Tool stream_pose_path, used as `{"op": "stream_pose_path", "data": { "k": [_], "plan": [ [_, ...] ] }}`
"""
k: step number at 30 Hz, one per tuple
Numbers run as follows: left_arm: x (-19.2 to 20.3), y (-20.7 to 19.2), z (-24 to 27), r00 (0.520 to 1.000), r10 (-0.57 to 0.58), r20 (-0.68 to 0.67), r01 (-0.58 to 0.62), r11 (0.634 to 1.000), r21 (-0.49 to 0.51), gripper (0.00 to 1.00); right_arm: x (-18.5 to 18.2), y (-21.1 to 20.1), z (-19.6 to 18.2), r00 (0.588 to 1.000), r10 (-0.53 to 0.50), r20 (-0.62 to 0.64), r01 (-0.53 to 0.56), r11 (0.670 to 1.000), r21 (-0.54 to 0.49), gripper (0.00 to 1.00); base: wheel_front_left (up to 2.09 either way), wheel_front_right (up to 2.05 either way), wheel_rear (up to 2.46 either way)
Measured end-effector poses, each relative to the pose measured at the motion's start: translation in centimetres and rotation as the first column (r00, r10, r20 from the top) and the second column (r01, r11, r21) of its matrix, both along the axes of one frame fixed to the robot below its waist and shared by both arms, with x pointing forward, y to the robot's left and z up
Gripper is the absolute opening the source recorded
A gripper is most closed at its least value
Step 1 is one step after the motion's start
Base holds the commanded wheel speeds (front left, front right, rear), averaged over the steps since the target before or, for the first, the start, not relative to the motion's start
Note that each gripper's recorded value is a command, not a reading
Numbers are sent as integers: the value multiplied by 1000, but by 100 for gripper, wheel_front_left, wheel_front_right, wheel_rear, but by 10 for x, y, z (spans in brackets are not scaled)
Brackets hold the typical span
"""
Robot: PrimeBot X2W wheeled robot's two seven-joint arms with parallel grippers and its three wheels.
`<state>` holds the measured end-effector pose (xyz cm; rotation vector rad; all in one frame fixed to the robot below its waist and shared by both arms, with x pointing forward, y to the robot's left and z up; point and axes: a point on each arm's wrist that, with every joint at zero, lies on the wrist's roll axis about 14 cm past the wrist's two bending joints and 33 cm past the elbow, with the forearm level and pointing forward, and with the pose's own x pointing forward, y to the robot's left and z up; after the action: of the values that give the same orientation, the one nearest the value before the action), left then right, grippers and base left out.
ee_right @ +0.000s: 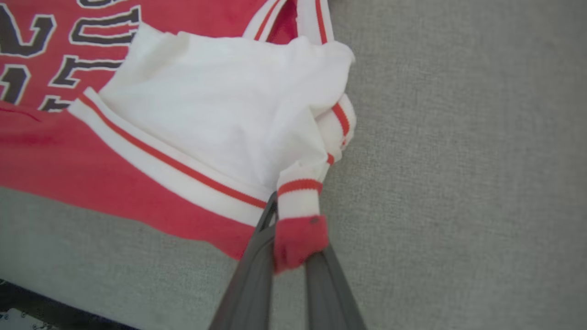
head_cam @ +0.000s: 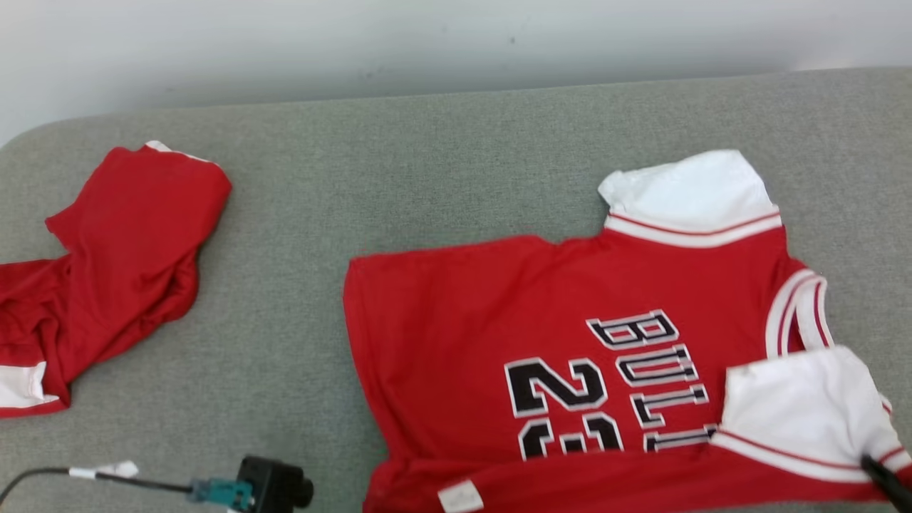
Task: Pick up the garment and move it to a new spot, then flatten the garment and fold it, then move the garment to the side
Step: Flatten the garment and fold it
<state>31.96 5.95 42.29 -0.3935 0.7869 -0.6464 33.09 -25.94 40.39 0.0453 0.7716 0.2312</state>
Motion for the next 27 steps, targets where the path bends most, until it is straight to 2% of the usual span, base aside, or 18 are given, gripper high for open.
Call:
{"op": "stream_pose_path", "data": {
  "k": [4, 7, 8, 9, 10, 11, 12, 16, 20, 27],
  "plan": [
    [-21, -7, -1, 997, -1, -72, -1, 999, -38, 0, -28, -6, -7, 994, -8, -107, 10, 1000, 11, 0, 0, 0, 0],
    [-27, -6, -13, 994, 16, -112, -18, 1000, -17, 0, -36, -9, -13, 990, -15, -139, 15, 1000, -1, 0, 0, 0, 0],
    [-26, -6, -17, 992, 31, -124, -33, 999, -14, 18, -37, -8, -15, 990, -18, -143, 18, 1000, -3, 4, 0, 0, 0],
    [-26, -5, -22, 990, 49, -133, -50, 999, -7, 40, -39, -8, -18, 989, -23, -148, 22, 1000, -5, 24, 0, 0, 0],
    [-25, -3, -27, 988, 64, -139, -64, 998, 4, 95, -40, -6, -21, 988, -26, -152, 25, 1000, -6, 39, 0, 0, 0],
    [-24, 0, -31, 987, 74, -139, -72, 997, 18, 100, -43, -5, -24, 987, -27, -161, 26, 1000, -8, 68, 0, 0, 0],
    [-23, 3, -36, 987, 83, -139, -79, 996, 38, 100, -44, -3, -27, 985, -28, -168, 28, 1000, -4, 100, 0, 0, 0],
    [-16, 8, -38, 987, 117, -114, -113, 993, 44, 100, -45, 2, -30, 984, -28, -175, 30, 1000, 9, 100, 0, 0, 0],
    [-6, 21, -34, 986, 152, -74, -148, 987, 59, 100, -38, -10, -23, 988, -51, -143, 50, 999, -11, 100, 0, 0, 0],
    [8, 49, -23, 982, 186, -8, -184, 975, 123, 100, -3, -24, 20, 997, -76, -9, 76, 997, 15, 100, 0, 0, 0]
  ]
}}
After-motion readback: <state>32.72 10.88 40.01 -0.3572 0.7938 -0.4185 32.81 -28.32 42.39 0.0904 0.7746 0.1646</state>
